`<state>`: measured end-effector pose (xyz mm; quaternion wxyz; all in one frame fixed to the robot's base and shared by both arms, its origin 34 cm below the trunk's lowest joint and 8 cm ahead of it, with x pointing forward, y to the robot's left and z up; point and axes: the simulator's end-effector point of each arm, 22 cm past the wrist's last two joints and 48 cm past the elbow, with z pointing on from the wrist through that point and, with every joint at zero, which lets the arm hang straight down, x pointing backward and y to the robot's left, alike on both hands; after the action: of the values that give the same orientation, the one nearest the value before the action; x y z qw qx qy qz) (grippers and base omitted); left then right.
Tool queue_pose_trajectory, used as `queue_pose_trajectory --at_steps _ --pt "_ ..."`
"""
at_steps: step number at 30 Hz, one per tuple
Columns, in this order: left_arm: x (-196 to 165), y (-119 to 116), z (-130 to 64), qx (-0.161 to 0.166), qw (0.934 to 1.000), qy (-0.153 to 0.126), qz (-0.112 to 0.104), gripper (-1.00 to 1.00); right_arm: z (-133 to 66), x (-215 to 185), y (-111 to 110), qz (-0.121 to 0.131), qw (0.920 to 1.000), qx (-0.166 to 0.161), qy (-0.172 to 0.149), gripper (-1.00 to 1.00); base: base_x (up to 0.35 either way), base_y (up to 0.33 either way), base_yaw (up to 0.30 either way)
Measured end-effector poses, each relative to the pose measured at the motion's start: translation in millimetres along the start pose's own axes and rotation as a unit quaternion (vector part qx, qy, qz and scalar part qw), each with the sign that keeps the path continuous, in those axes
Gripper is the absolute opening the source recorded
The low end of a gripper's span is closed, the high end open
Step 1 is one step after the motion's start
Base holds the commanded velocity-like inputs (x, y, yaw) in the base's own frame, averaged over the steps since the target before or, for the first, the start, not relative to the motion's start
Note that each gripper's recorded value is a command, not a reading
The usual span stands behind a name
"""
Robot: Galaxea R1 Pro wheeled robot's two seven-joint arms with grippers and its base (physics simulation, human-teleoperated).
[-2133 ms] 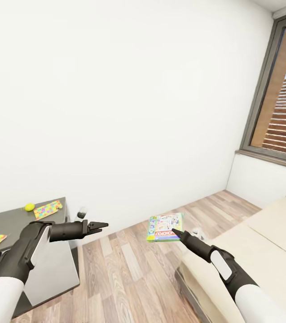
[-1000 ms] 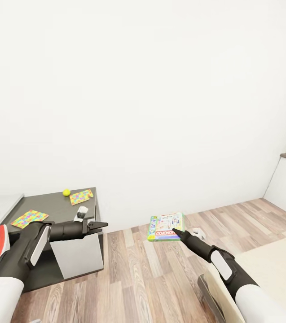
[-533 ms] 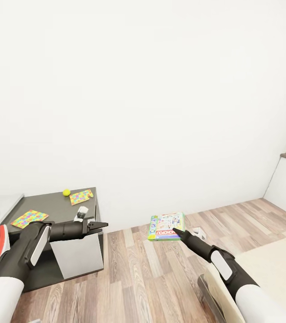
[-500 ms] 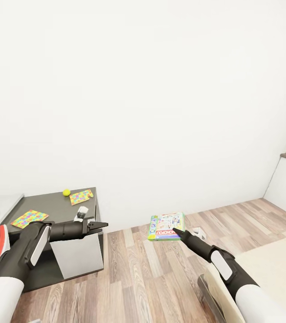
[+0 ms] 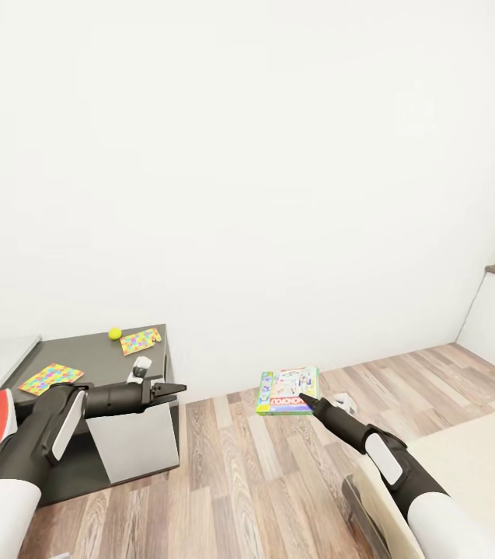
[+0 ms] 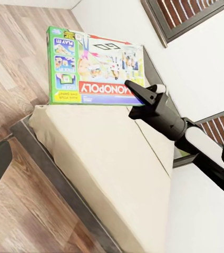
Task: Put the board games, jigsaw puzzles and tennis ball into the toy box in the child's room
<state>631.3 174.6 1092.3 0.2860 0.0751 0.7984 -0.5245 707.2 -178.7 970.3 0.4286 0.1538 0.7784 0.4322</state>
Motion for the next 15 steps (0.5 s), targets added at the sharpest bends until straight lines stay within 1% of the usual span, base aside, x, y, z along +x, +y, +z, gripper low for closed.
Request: queue_pose_trajectory --at_steps 4,10,12,15 --pt "-0.1 -0.1 -0.2 0.0 1.0 0.0 0.001 1.0 -0.2 -0.1 0.3 0.0 1.0 0.0 0.0 -1.0 0.189 0.0 0.0" --pt "-0.5 0.3 -0.7 -0.001 1.0 -0.001 0.002 1.0 0.3 0.6 0.9 0.0 1.0 0.0 0.0 -1.0 0.294 0.0 0.01" --pt "-0.4 0.4 -0.7 -0.002 1.0 -0.001 0.002 1.0 0.5 0.9 1.1 0.0 1.0 0.0 0.0 -1.0 0.32 0.0 0.142" --pt "0.2 0.4 -0.2 -0.002 1.0 0.0 0.003 1.0 0.6 1.2 1.0 0.0 1.0 0.0 0.0 -1.0 0.325 0.051 0.229"
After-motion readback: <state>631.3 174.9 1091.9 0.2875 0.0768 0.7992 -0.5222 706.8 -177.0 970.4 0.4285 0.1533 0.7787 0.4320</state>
